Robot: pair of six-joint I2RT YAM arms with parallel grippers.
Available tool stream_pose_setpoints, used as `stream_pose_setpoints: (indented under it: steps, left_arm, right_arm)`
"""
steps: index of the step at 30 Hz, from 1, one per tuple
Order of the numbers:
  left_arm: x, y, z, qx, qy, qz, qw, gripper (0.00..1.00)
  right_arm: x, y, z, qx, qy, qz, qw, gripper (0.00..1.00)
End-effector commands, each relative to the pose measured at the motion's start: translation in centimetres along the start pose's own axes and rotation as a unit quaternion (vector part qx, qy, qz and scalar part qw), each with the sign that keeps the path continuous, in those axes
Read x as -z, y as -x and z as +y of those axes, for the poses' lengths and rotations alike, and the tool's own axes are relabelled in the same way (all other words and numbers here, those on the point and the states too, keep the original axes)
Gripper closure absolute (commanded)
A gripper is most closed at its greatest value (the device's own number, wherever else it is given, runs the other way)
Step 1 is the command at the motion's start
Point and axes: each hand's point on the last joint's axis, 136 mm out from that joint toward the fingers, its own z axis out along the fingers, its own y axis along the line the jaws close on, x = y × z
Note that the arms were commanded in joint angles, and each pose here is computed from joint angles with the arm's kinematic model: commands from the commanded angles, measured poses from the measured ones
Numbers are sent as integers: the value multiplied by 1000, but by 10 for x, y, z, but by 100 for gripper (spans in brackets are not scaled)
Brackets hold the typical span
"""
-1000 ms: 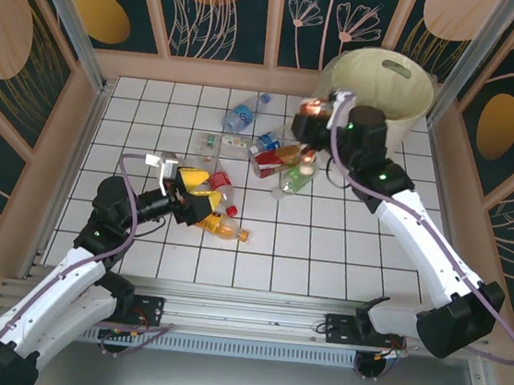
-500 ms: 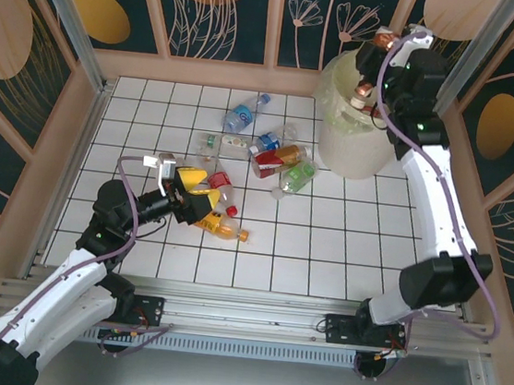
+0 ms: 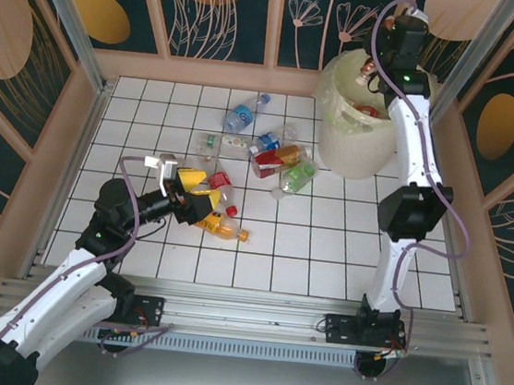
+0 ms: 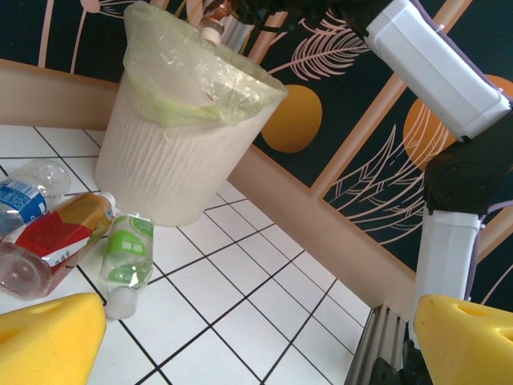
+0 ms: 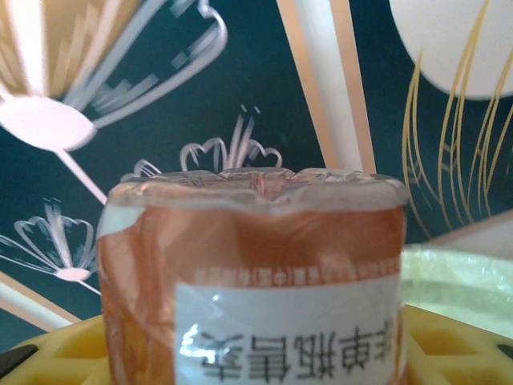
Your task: Put the plastic bottles in the bin
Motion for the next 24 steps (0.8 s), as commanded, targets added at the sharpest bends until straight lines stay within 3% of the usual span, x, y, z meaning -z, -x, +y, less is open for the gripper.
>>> stream_pose_setpoints:
  steps: [1, 15, 24]
  left_arm:
    - [0, 13, -9, -22, -7, -12, 1000, 1]
    - [-2, 10, -5, -17, 0, -5, 1000, 1]
    - [-2, 8, -2, -16, 5, -3, 1000, 1]
  right_arm:
    - [-9, -28, -20, -29, -32, 56, 998, 49]
    - [-40, -119, -43, -77, -21, 194, 978, 49]
    - [-45, -153, -45, -92, -12, 237, 967, 47]
